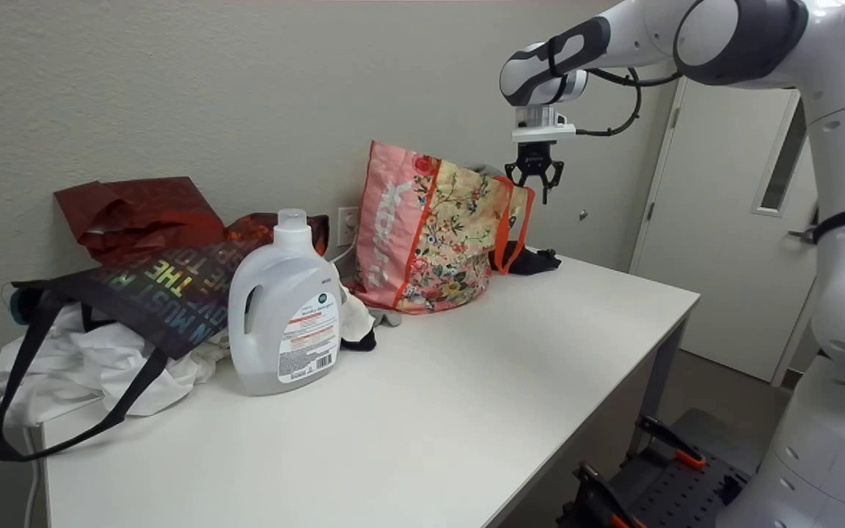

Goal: Move the floral bag to the front of the table

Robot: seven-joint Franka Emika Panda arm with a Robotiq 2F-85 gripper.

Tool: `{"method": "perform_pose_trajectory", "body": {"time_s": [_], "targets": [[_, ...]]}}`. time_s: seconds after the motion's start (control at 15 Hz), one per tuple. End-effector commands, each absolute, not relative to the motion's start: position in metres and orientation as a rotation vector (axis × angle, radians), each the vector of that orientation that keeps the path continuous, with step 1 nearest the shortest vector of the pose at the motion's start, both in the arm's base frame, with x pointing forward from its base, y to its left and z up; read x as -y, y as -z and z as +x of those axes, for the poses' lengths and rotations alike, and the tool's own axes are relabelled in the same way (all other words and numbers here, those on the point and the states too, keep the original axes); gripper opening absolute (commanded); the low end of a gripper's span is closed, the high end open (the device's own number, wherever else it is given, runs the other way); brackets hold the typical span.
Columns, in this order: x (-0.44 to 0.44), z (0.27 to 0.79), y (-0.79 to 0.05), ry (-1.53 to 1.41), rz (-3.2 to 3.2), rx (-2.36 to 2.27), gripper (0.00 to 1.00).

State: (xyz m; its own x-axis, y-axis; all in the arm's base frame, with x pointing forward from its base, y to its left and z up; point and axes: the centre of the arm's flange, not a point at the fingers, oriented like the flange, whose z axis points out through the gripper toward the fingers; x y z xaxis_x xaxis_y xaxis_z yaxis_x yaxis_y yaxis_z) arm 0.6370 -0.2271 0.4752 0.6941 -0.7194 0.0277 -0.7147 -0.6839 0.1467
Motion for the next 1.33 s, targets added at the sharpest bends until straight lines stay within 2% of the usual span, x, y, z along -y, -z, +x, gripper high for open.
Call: {"method": "perform_pose_trajectory", "body": {"time_s": [0.0,0.2,0.27,0.47,1.27], "targets": [[0.238,0.637,-0.483,0.071,2.716,1.214,0.26],[0.239,0.638,-0.485,0.064,2.713,1.218,0.04],[0.239,0.639,-0.486,0.06,2.709,1.22,0.0],[0.244,0.634,-0.493,0.044,2.673,1.241,0.0],[0.345,0.54,-0.508,-0.099,2.496,1.504,0.0]]}}
